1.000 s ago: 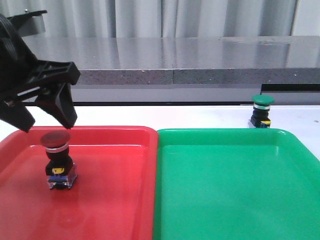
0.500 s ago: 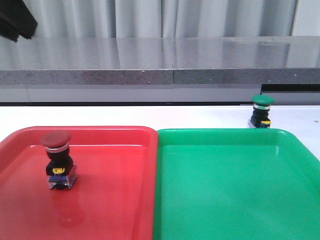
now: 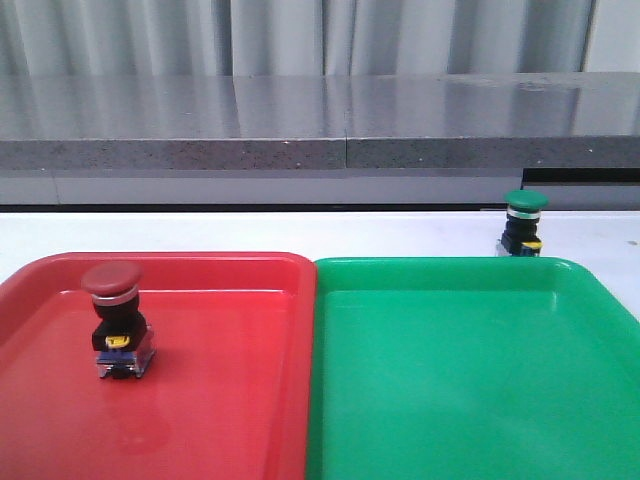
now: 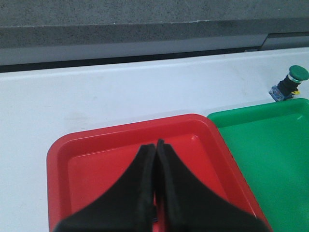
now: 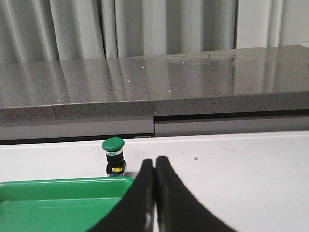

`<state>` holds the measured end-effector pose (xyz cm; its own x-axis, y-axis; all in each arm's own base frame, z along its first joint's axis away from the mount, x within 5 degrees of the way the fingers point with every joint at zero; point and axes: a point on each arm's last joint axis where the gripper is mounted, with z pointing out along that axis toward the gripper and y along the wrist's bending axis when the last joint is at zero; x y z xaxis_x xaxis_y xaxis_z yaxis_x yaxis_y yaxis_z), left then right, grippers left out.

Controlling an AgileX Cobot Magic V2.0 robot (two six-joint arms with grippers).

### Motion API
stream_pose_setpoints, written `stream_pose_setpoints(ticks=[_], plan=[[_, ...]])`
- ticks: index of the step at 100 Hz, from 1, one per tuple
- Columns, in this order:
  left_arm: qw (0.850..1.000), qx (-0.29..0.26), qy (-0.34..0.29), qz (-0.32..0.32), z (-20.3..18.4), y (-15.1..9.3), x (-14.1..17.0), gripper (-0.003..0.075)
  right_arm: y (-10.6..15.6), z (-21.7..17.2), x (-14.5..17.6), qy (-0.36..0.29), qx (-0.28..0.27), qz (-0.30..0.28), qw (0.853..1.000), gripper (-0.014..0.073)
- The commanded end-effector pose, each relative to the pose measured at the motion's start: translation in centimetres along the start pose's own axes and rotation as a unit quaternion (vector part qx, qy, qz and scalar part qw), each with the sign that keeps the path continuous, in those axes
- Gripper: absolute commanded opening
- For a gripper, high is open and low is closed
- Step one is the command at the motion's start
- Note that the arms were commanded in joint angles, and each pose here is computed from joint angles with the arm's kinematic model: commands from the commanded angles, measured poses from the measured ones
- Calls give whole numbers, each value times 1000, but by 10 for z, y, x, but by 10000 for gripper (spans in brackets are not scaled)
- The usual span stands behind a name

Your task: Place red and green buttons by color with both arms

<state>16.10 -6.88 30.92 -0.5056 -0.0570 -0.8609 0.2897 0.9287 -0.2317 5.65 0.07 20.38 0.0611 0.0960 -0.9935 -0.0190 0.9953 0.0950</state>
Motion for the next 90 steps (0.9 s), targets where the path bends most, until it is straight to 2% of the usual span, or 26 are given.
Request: stream_pose_setpoints(ticks=[1,55,66,90], plan=[[996,14,-84,2,-14,-1,-9,-20,1,-3,-15,-60,-4,-3,998,-64],[983,18,-175,40,-66,13,48,-20,1,-3,-15,-60,-4,-3,998,-64],[978,2,-199,59,-74,18,56,-20,1,-3,-15,-60,-4,-3,998,-64],[969,-40,-237,48,-80,30,79,-20,1,-3,-15,-60,-4,-3,998,-64]])
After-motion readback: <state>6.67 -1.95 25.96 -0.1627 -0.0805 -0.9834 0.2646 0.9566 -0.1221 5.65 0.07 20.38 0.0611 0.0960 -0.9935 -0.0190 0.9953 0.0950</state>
